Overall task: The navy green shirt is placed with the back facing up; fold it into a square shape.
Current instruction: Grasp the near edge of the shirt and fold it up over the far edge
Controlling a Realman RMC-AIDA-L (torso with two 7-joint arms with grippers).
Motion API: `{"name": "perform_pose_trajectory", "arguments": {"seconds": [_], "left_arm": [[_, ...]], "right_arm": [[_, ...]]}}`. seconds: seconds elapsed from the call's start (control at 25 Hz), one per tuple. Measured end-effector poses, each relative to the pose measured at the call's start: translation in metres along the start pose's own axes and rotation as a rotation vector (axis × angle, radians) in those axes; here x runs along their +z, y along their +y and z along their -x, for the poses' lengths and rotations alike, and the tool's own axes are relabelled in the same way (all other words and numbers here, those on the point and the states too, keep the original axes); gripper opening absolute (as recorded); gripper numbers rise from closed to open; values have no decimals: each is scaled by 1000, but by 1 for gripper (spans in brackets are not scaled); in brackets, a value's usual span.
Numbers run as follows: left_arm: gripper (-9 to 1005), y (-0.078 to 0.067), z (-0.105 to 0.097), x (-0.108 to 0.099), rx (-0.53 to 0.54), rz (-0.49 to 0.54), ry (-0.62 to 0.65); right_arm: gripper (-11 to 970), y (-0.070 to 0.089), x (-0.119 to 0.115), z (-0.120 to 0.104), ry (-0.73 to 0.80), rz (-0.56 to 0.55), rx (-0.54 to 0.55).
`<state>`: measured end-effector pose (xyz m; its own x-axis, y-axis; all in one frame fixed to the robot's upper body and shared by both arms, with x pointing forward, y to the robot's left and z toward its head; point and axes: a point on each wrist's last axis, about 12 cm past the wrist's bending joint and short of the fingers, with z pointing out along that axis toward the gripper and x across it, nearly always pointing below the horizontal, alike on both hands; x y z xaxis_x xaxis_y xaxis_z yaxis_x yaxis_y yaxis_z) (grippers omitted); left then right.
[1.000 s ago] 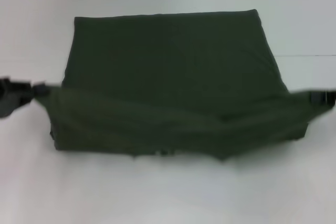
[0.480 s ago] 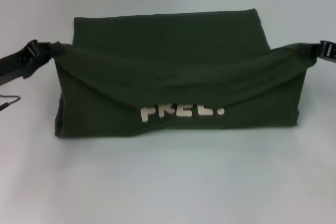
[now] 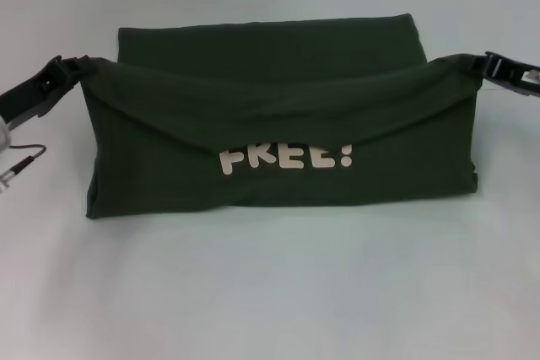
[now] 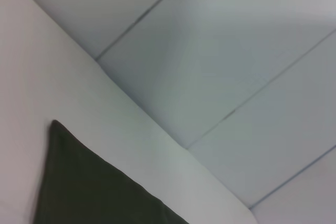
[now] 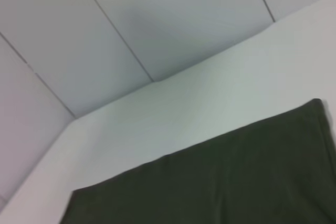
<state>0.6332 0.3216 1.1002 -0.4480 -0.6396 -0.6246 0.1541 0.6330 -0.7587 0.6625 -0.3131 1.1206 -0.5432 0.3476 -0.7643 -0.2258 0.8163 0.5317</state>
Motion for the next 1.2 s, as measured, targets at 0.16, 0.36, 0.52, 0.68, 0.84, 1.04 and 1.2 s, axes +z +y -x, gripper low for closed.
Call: {"name": "perform_pose_trajectory", "arguments": {"seconds": [0.16, 0.36, 0.52, 0.68, 0.84, 1.04, 1.2], "left_arm": [[158, -2, -10, 7, 32, 15, -43], [162, -6, -17, 15, 70, 30, -87], [166, -11, -18, 24, 109, 49, -96], [169, -14, -22, 34, 146, 81, -90], [173, -15, -31, 41, 175, 126, -91], [177, -5, -36, 40, 150, 228, -99], [181, 0, -32, 37, 140, 251, -103]], "right_arm": [[34, 6, 12, -9, 3, -38, -13], [34, 13, 24, -12, -21, -73, -30], [35, 15, 27, -12, -46, -89, -39], [35, 17, 31, -13, -50, -104, -49], [36, 18, 33, -14, -55, -116, -51], [124, 20, 36, -13, -43, -132, -80], [408, 18, 37, -13, -43, -159, -90]]}}
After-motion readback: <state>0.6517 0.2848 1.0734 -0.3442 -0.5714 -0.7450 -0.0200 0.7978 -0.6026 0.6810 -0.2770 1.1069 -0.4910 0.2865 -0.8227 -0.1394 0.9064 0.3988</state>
